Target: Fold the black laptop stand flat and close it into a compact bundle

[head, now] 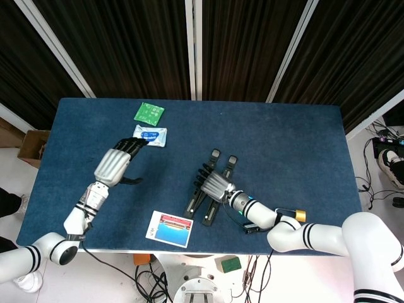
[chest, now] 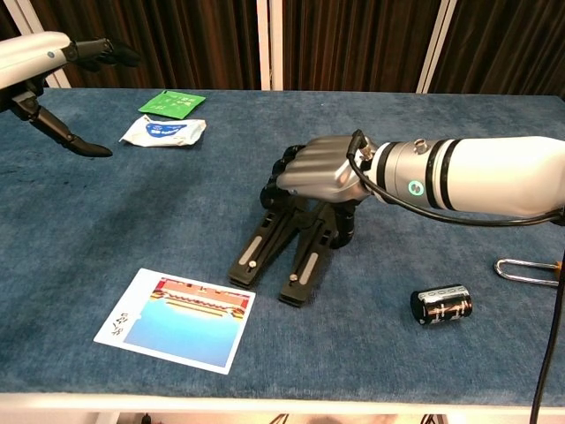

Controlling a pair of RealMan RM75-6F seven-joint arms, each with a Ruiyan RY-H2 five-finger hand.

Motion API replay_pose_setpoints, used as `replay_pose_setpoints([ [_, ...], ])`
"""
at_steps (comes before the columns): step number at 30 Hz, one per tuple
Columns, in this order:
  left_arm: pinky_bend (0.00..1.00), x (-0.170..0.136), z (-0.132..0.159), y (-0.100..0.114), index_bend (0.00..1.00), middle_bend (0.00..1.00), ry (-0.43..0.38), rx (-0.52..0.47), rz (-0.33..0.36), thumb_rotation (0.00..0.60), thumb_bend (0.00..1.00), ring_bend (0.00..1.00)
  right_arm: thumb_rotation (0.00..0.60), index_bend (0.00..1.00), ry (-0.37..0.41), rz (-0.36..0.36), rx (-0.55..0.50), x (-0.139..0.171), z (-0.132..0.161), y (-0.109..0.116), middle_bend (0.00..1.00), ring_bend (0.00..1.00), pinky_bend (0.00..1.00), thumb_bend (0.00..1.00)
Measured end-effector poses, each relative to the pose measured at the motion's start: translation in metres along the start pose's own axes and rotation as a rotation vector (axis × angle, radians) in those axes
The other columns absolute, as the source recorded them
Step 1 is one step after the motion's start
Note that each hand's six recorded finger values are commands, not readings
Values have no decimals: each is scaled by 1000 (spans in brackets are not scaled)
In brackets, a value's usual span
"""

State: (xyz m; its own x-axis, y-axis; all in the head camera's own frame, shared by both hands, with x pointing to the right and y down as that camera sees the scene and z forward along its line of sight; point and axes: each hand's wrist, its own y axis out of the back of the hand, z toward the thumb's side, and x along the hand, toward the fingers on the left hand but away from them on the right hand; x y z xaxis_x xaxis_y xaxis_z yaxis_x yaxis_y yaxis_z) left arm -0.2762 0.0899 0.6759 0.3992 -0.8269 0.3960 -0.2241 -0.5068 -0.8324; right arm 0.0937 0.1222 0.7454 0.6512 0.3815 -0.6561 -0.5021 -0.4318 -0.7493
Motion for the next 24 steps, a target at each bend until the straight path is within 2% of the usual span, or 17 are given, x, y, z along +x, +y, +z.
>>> replay_pose_setpoints([
  [2,136,-5,-3,1,119,109,1,5,7,600,1,88,600,640,-5,-17,-9,0,-2,3,492,324,394,410],
  [7,136,-23,-16,7,119,109,25,24,25,600,1,88,600,634,-22,-46,-30,-1,-9,6,479,315,390,393],
  [9,136,-31,-23,10,119,109,42,28,36,600,1,88,600,551,-26,-47,-43,-2,-10,5,399,258,308,358],
  [11,136,-39,-33,16,119,109,68,37,49,600,1,88,600,346,-27,-38,-52,-2,-10,3,241,122,161,282],
  [13,136,-47,-44,22,119,109,101,52,61,600,1,88,600,98,-32,-30,-59,-1,-10,2,76,12,29,207],
  [14,136,-51,-49,24,119,109,116,59,64,600,1,88,600,38,-37,-28,-69,1,-10,2,37,0,7,196],
  [15,136,-55,-54,27,119,109,131,66,68,600,1,88,600,7,-41,-31,-78,3,-10,3,13,0,0,191],
  [18,136,-70,-69,37,119,109,176,95,82,600,1,88,600,0,-68,-62,-110,15,-13,9,0,0,0,188],
  [22,136,-100,-90,53,119,117,249,147,110,600,1,88,600,0,-161,-137,-166,47,-34,17,4,0,0,187],
  [24,136,-112,-97,58,119,118,276,157,114,600,1,88,600,0,-238,-180,-201,74,-52,17,10,0,0,188],
])
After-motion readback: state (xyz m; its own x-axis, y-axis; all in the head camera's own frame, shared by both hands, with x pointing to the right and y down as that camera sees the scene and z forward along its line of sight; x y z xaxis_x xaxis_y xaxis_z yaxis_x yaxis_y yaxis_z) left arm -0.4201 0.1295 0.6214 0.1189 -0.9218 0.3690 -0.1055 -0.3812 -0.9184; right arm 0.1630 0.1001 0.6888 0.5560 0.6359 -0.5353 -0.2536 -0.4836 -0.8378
